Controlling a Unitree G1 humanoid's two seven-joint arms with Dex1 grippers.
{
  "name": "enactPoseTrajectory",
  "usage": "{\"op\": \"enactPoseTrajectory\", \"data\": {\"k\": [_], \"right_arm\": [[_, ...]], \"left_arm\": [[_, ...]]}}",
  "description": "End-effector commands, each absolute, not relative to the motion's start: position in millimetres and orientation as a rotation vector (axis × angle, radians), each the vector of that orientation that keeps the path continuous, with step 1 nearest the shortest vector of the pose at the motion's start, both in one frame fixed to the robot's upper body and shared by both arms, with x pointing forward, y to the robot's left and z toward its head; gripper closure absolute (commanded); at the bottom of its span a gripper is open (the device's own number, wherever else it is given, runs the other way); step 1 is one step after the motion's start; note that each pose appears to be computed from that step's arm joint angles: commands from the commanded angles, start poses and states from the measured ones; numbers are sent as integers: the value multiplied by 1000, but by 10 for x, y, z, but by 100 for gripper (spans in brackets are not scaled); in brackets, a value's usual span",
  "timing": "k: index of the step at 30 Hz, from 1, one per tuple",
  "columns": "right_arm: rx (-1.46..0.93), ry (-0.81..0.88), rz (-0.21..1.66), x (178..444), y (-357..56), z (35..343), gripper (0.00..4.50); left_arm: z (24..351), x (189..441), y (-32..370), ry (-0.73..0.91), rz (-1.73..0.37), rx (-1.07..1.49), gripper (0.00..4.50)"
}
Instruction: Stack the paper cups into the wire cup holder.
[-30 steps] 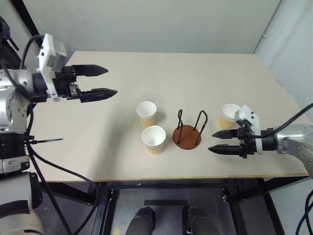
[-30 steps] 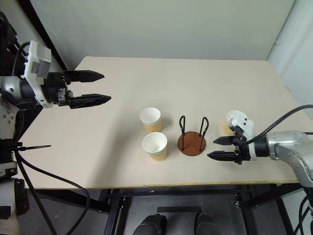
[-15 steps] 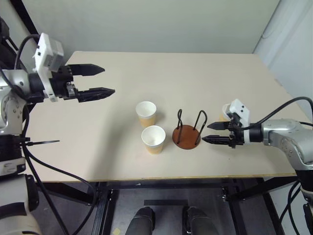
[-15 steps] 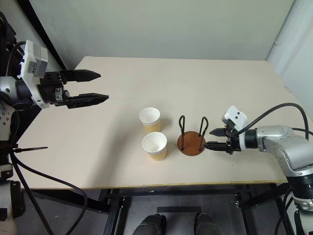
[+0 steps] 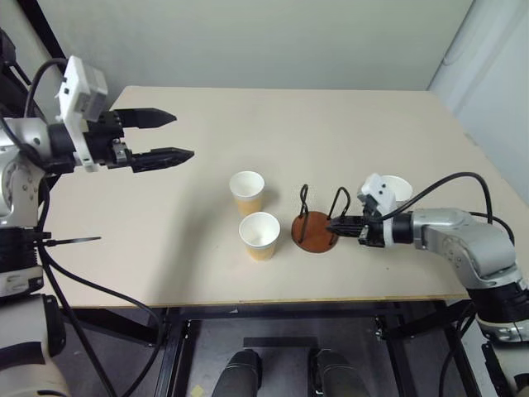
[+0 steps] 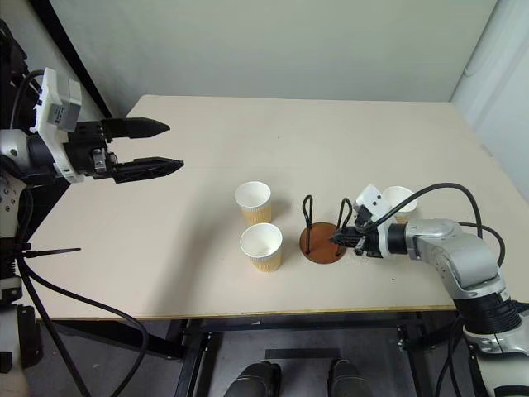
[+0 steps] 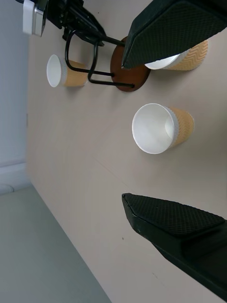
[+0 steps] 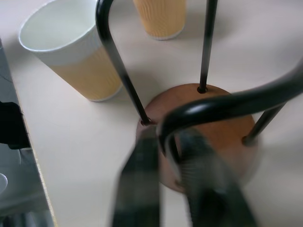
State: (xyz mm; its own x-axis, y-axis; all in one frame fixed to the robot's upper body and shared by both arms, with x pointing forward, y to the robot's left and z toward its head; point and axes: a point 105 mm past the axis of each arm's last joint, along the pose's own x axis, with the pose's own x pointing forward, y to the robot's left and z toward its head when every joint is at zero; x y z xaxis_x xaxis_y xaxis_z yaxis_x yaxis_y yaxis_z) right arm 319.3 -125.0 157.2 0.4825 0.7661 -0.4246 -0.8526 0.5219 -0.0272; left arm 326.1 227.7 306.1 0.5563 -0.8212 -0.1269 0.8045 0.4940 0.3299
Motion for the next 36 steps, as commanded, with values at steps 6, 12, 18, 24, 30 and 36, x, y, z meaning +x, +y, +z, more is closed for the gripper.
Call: {"op": "enactPoseTrajectory", "data": {"k": [6,12,18,24,30,36], "right_arm": [[-262,364,983,3239,-1247,1609,445],[-332,373,997,3325,-1283,1589,445],[-440,375,1027,3456,-1316,1612,445],[-555,404,1058,3577,-1452,1639,445],[-611,426,1099,3604,-1502,1641,445],[-650,448,1101,3642,-1545,1612,389]], "left_arm": [[3198,3236,2267,-98,-984,403,0],[3199,3242,2266,-97,-983,406,0],[3208,3247,2261,-96,-983,410,0],[3209,3241,2265,-91,-981,418,0],[3201,3231,2277,-88,-977,416,0],[3200,3234,2274,-89,-979,415,0]]}}
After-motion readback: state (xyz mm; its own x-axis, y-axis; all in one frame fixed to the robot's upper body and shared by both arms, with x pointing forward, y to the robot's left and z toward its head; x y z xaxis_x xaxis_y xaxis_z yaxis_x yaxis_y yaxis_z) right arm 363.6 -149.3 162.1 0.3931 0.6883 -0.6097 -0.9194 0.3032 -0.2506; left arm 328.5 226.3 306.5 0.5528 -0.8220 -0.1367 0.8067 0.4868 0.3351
